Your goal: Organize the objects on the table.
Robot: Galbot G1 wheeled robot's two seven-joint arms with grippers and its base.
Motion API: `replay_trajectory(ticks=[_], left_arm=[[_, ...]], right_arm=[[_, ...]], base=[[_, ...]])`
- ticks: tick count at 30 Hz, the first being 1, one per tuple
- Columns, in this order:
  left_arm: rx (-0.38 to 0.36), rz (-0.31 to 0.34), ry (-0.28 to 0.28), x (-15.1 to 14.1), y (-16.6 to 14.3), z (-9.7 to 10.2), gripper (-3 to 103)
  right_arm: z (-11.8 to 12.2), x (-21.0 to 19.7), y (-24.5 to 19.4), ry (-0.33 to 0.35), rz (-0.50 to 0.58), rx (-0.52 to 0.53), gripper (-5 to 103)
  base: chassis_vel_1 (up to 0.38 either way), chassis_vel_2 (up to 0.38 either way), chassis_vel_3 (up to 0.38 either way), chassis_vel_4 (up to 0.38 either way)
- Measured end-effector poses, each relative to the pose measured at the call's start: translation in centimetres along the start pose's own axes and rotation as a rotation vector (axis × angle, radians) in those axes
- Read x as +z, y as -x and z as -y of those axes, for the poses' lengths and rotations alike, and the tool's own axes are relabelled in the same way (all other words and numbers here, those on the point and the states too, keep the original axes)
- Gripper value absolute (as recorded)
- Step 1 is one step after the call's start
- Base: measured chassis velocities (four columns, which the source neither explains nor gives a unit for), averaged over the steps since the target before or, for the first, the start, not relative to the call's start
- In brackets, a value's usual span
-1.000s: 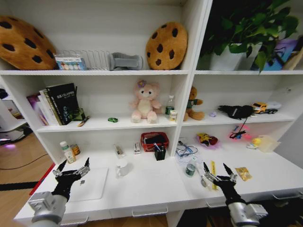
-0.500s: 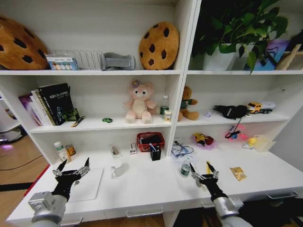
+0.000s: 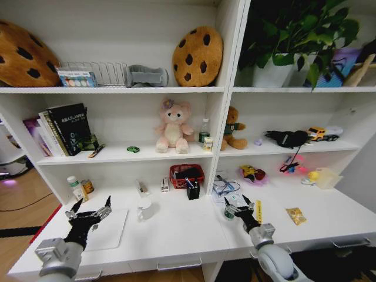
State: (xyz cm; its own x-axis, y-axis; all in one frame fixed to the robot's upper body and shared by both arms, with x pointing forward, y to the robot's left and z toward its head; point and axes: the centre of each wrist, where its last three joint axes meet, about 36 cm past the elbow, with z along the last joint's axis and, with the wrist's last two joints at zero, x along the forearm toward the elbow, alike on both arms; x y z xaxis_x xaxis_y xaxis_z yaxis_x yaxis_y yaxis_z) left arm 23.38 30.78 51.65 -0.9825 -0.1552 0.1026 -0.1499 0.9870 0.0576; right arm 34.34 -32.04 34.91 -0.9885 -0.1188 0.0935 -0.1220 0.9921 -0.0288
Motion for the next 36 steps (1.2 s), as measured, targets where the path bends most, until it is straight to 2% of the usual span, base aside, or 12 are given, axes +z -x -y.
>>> replay_trajectory(ticks=[5, 7, 14, 15, 17, 19, 21, 22, 25, 31, 35, 36], left_arm=[[0.0, 0.0, 0.0, 0.0, 0.0, 0.0, 100], [0.0, 0.0, 0.0, 0.0, 0.0, 0.0, 100], [0.0, 0.0, 0.0, 0.0, 0.0, 0.0, 100], [0.0, 0.0, 0.0, 0.0, 0.0, 0.0, 100], [0.0, 0.0, 0.0, 0.0, 0.0, 0.0, 100], [0.0, 0.0, 0.0, 0.0, 0.0, 0.0, 100], [0.0, 0.0, 0.0, 0.0, 0.0, 0.0, 100], [0.0, 0.0, 0.0, 0.0, 0.0, 0.0, 100], [0.0, 0.0, 0.0, 0.0, 0.0, 0.0, 100], [0.0, 0.0, 0.0, 0.0, 0.0, 0.0, 100], [0.0, 0.0, 0.0, 0.0, 0.0, 0.0, 100], [0.0, 0.0, 0.0, 0.0, 0.0, 0.0, 100]], right_arm=[[0.4, 0.2, 0.2, -0.009, -0.014, -0.006, 101], [0.4, 0.3, 0.1, -0.009, -0.015, -0.009, 96], [0.1, 0.7, -0.5, -0.008, -0.02, -0.025, 63], [0.1, 0.7, -0.5, -0.008, -0.02, -0.025, 63], [0.0, 0.6, -0.6, -0.006, -0.016, -0.026, 52], [0.0, 0.6, -0.6, -0.006, -0.016, -0.026, 52], [0.1, 0.5, -0.7, -0.006, -0.012, -0.026, 47], [0.1, 0.5, -0.7, -0.006, -0.011, -0.027, 36], [0.2, 0.3, -0.9, -0.001, -0.004, -0.029, 28], [-0.5, -1.3, -3.2, 0.031, 0.01, -0.032, 27], [-1.7, -4.2, -7.6, 0.055, 0.028, -0.04, 27], [-2.2, -5.4, -10.3, 0.067, 0.025, -0.038, 27]], base=[[0.0, 0.0, 0.0, 0.0], [0.0, 0.0, 0.0, 0.0], [0.0, 0.0, 0.0, 0.0], [0.0, 0.0, 0.0, 0.0], [0.0, 0.0, 0.0, 0.0], [0.0, 0.0, 0.0, 0.0], [0.0, 0.0, 0.0, 0.0], [0.0, 0.0, 0.0, 0.0], [0.0, 0.0, 0.0, 0.0], [0.0, 0.0, 0.0, 0.0], [0.0, 0.0, 0.0, 0.0], [0.0, 0.0, 0.0, 0.0]])
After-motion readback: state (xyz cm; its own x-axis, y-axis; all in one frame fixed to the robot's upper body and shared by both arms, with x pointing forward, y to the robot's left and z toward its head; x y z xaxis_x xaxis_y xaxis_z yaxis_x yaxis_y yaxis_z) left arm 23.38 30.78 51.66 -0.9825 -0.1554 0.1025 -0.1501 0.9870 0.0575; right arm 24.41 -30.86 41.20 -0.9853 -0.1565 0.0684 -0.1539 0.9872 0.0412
